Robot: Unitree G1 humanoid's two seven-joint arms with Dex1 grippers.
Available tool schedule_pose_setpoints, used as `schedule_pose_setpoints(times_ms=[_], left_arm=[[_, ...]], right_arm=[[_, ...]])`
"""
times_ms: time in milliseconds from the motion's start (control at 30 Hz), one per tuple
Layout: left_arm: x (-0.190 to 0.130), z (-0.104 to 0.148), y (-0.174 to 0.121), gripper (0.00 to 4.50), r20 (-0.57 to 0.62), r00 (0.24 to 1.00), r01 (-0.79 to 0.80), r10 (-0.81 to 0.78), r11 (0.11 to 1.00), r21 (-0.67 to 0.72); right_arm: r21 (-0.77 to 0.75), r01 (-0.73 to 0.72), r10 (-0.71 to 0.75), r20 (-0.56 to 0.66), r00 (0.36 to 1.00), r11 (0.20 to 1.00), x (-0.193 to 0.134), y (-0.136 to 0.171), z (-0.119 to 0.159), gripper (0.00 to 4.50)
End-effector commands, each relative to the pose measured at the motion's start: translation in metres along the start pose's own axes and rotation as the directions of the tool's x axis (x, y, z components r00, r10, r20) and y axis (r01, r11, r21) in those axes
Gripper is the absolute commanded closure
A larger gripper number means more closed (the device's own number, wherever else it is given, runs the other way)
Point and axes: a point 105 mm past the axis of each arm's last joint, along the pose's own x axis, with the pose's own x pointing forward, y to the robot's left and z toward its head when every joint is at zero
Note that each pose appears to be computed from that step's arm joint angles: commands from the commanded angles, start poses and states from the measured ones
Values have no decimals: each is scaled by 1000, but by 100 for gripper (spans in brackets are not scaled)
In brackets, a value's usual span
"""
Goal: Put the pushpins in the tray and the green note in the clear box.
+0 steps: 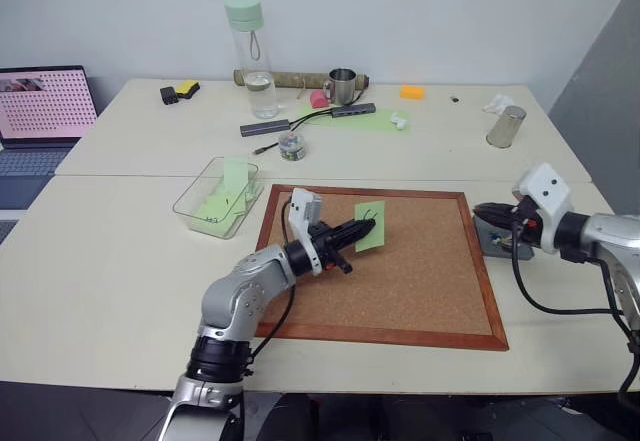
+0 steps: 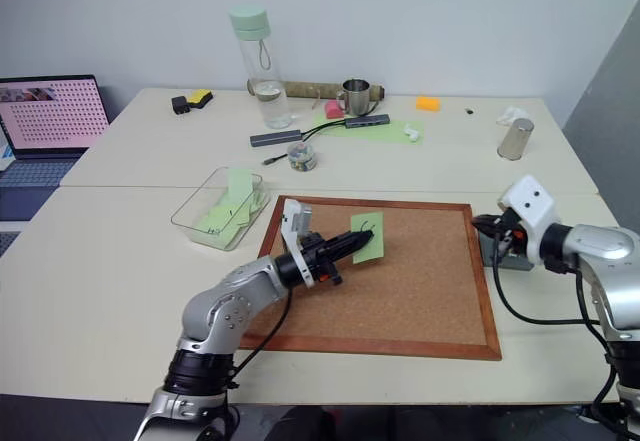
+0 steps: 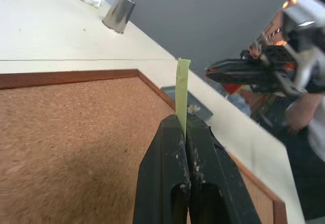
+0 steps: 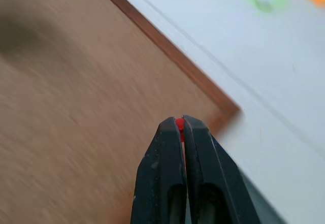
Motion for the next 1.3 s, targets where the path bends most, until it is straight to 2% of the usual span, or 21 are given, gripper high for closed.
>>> schedule_pose_setpoints(times_ms=[33,100,167,200,233,500,600,733,800,900,1067,1300], left_arm=[[2,9,-14,449,7,998,55,-55,997,52],[2,8,-15,449,1,998,56,-56,997,56],[2,6,-16,450,-7,998,59,-59,996,60],[3,5,-17,450,-10,998,60,-60,996,61],[3,5,-17,450,-11,998,60,-60,996,60],[0,2,-17,450,-11,999,47,-46,998,51],[-5,6,-15,450,4,1000,23,-23,998,64],[-17,24,-10,450,50,998,-40,35,993,113],[-23,31,-8,450,70,995,-78,69,987,137],[-35,38,-2,450,91,986,-154,139,971,182],[-66,66,23,450,157,933,-355,323,891,283],[-121,125,72,450,254,785,-615,564,667,420]], right_arm=[[17,112,-111,-63,992,994,0,-22,-19,450],[36,139,-136,-79,988,990,4,-26,-26,450],[62,147,-142,-86,986,987,8,-28,-31,404],[67,151,-145,-89,985,986,10,-29,-33,396],[80,150,-143,-88,986,985,11,-29,-34,362],[107,140,-135,-51,990,984,10,-32,-25,176],[69,124,-123,-21,992,990,3,-34,-13,105],[-89,10,-1,98,995,996,-6,-22,26,15],[-169,-80,112,190,975,982,-11,-6,51,3],[-253,-200,276,314,909,947,-17,22,90,3],[-317,-317,430,403,808,894,-22,54,135,3],[-337,-394,512,428,745,855,-22,75,155,3]])
